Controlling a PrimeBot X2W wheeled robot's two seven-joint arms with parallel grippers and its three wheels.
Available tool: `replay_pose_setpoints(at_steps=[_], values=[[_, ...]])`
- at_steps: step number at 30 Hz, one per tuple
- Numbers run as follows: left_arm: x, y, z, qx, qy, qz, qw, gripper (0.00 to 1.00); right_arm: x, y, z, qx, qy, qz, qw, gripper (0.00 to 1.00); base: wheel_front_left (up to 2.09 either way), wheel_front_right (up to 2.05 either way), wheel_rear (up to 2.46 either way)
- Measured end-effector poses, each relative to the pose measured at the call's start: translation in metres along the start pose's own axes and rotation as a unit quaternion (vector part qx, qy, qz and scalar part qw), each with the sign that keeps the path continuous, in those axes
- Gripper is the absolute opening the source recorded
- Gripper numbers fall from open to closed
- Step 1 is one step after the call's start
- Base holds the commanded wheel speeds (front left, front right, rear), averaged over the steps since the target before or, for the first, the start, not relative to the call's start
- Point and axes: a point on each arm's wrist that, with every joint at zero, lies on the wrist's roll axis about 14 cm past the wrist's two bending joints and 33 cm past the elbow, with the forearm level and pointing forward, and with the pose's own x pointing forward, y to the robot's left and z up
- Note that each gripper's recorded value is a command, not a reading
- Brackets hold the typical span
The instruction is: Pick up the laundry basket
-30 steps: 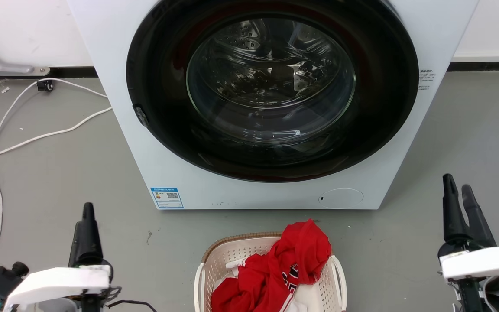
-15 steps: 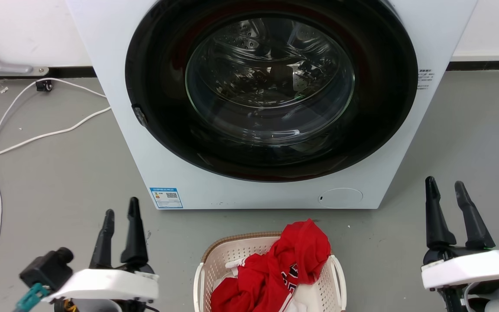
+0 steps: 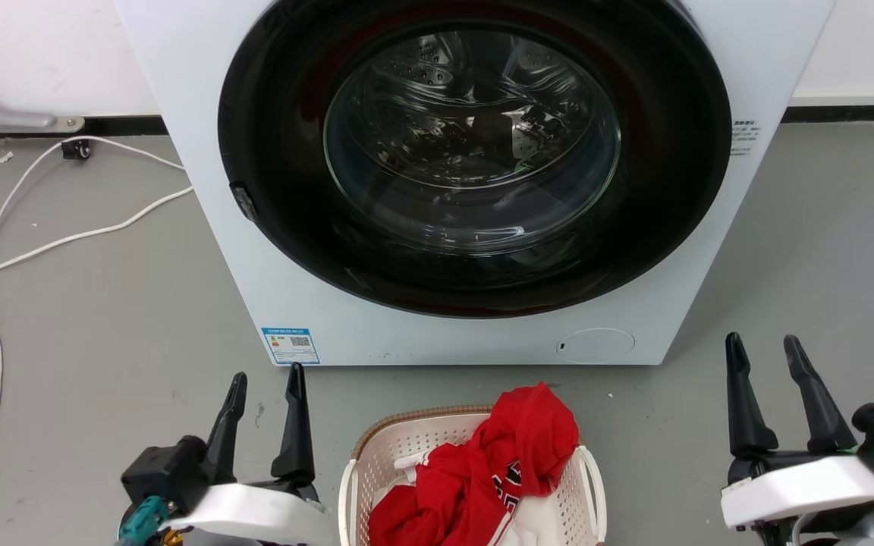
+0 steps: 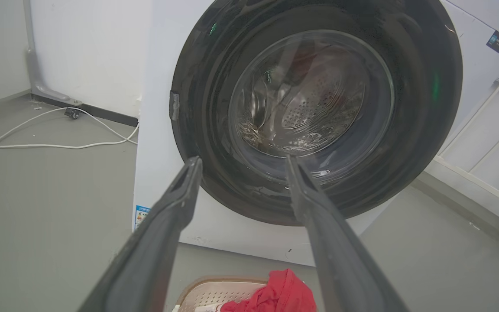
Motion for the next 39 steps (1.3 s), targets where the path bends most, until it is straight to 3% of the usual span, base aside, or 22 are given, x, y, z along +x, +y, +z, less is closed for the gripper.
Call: replay_pose_setpoints(at_steps=[14,27,39], values=[[-0.006,-0.003,-0.016,0.093,0.017,-0.006,0.996,1.00,-0.009,-0.010,-0.024,-0.060,0.035,-0.007,0.998,1.00,0.00,0.00,0.00],[-0.009,-0.018,-0.018,0.175,0.005,-0.036,0.984,1.00,-0.007,0.003,-0.022,-0.142,0.028,0.024,0.989,1.00,0.00,0.00,0.00],[-0.011,-0.014,-0.011,0.149,-0.012,-0.018,0.989,1.00,-0.009,-0.002,-0.021,-0.110,0.019,0.013,0.994,1.00,0.00,0.00,0.00]])
